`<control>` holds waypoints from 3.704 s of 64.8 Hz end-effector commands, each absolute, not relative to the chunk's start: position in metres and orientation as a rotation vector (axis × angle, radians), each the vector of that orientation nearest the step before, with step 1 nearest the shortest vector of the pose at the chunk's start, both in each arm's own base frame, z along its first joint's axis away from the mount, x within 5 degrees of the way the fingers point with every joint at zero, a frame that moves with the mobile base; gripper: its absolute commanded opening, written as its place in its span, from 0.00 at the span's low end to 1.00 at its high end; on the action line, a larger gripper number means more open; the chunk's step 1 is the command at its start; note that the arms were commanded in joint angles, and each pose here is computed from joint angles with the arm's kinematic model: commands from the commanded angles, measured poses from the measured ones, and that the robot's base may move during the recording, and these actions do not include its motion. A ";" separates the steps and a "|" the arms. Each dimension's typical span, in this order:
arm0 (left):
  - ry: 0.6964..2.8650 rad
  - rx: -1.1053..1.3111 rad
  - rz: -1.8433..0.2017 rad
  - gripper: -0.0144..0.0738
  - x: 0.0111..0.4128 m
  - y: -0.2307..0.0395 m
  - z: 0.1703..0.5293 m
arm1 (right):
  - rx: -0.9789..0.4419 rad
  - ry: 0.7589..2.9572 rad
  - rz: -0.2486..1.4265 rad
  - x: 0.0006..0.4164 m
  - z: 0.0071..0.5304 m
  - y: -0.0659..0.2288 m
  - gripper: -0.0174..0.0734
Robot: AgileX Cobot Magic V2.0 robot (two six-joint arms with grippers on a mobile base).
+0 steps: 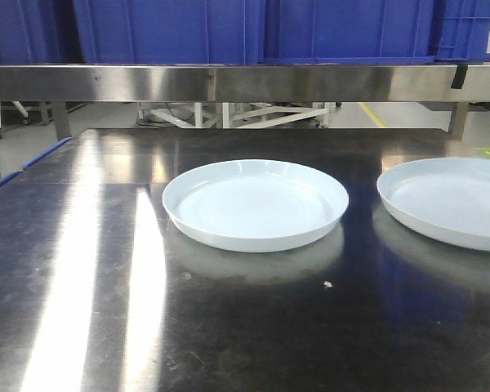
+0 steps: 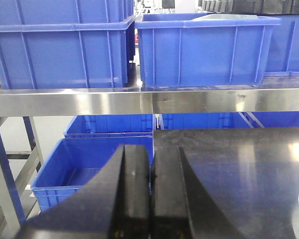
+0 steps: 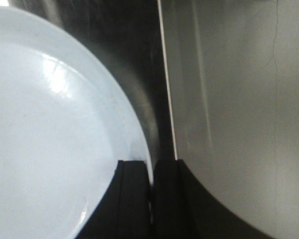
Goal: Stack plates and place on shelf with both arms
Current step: 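Lift the plate with the right gripper and lower it onto the center plate, then grip the rim of the stacked plates with the right gripper, then lift the stacked plates up off the table with the right gripper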
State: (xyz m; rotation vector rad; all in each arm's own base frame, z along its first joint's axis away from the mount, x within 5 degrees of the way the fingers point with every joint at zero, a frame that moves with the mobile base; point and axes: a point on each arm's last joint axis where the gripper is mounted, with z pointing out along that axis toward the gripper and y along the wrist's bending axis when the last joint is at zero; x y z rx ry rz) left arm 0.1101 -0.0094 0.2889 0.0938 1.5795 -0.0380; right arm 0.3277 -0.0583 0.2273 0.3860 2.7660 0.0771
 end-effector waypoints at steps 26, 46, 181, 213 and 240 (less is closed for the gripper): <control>1.471 0.073 -0.035 0.26 0.110 -0.008 0.308 | 0.460 2.451 0.395 0.308 0.307 -0.040 0.25; 1.471 0.073 -0.035 0.26 0.110 -0.008 0.308 | 0.227 2.422 0.533 0.318 0.308 0.033 0.25; 1.471 0.073 -0.035 0.26 0.110 -0.008 0.308 | 0.067 2.564 0.559 0.359 0.204 0.128 0.53; 1.471 0.073 -0.035 0.26 0.110 -0.008 0.308 | 0.097 2.495 0.580 0.355 0.226 0.126 0.25; 1.471 0.073 -0.035 0.26 0.110 -0.008 0.308 | 0.001 2.017 0.338 0.325 0.298 0.082 0.25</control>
